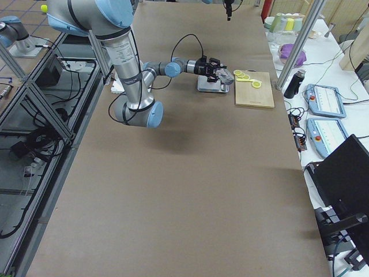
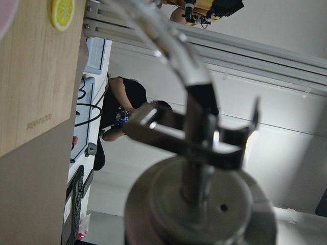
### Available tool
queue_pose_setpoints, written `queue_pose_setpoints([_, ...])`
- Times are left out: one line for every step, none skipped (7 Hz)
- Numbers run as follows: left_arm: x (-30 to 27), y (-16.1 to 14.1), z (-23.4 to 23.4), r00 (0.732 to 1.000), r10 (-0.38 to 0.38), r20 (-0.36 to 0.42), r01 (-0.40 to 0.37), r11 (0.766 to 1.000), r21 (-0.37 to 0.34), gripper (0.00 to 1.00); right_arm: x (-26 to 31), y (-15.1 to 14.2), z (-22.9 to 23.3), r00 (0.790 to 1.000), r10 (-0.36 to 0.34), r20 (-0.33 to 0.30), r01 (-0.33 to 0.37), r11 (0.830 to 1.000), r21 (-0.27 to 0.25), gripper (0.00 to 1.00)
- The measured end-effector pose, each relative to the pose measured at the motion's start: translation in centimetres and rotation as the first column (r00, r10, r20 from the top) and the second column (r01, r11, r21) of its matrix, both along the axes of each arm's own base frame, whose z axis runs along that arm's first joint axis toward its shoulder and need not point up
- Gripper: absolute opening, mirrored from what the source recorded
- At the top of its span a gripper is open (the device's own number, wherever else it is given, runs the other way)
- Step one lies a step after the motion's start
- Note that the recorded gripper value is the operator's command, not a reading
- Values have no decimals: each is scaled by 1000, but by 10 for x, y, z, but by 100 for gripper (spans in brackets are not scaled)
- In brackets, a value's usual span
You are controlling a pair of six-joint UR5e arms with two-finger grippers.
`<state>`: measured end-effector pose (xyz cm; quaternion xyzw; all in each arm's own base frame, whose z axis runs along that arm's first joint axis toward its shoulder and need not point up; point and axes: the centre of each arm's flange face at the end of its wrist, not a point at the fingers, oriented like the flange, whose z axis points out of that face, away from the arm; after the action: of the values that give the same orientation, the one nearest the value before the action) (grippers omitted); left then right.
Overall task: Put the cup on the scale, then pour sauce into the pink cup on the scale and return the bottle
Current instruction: 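Tilt the bottle with the right gripper to pour into the cup, then turn the bottle upright and carry it back with the right gripper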
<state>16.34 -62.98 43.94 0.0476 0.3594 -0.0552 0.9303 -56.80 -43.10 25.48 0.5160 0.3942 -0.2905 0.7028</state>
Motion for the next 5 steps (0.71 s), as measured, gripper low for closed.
queue_pose_setpoints([0, 0, 1, 1000, 0, 0, 0, 1000, 1, 98, 1, 0, -3, 998, -4, 63, 4, 1000, 3, 0])
queue_pose_setpoints([0, 0, 1, 1000, 0, -1, 0, 1000, 1, 98, 3, 0, -2, 985, -19, 169, 19, 1000, 1, 0])
queue_pose_setpoints([0, 0, 0, 1000, -1, -1, 1, 1000, 2, 98, 8, 0, 1, 964, -38, 263, 43, 999, -12, 0])
queue_pose_setpoints([-1, -1, 0, 1000, -1, -1, 1, 1000, 3, 98, 15, -1, -2, 938, -53, 343, 67, 997, -30, 0])
queue_pose_setpoints([-1, -1, -2, 1000, -3, -2, 3, 1000, 5, 98, 28, -3, -13, 897, -65, 437, 98, 994, -53, 0])
